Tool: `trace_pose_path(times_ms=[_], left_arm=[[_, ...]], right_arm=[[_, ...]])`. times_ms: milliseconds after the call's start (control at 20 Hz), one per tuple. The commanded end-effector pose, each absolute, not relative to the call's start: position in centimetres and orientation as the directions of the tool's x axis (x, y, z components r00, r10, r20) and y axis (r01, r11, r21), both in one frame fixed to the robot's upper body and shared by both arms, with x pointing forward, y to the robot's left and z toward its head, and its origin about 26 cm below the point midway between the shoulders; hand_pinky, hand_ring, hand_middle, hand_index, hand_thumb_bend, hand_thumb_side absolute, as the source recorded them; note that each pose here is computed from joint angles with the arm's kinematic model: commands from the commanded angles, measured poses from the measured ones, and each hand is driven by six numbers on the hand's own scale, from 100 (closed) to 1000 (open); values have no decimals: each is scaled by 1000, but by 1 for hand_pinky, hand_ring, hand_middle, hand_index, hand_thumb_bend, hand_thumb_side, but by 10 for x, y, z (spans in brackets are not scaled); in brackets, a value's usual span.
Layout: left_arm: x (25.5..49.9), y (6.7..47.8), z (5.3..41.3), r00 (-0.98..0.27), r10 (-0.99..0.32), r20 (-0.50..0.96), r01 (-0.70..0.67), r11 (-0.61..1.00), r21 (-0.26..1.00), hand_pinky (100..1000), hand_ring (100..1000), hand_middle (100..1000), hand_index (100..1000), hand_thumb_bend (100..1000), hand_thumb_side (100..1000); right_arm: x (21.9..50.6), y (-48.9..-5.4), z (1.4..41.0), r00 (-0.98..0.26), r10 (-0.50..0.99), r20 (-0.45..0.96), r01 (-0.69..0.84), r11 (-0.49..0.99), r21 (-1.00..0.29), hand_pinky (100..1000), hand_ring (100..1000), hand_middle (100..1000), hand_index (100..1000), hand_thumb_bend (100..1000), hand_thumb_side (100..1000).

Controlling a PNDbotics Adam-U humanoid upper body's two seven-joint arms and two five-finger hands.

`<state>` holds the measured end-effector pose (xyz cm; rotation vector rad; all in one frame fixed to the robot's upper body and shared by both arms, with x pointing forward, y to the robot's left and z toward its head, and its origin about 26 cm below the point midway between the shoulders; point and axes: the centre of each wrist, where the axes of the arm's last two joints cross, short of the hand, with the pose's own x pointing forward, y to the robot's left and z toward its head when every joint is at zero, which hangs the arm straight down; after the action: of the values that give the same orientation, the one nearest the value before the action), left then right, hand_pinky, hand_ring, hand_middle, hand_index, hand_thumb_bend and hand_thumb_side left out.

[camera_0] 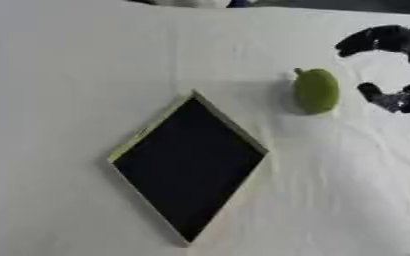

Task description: Pick up objects on the table and place them in the box.

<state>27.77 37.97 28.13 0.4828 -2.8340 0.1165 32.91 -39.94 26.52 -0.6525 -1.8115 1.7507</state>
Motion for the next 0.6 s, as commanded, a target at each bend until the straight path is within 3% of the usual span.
trace_pose_path(times_ms=[50,250,300,600], left_arm=[[273,379,292,-918,-321,235,-333,943,-15,497,609,623,660,100,451],[273,378,291,-918,-316,237,-328,945,-9,496,608,623,659,100,451],[273,378,291,-918,-316,238,-327,945,-7,496,608,622,659,100,453],[273,379,290,-918,-315,241,-325,946,-3,495,608,623,658,100,454]], right_arm=[[328,-404,282,-729,684,16,-33,-12,-999,834,878,880,917,100,153],[333,-402,281,-718,696,19,-55,-29,-998,835,880,875,928,100,179],[334,-402,282,-713,701,14,-56,-36,-998,834,874,869,941,100,241],[344,-403,279,-680,733,-28,-39,-74,-996,839,881,874,953,100,321]])
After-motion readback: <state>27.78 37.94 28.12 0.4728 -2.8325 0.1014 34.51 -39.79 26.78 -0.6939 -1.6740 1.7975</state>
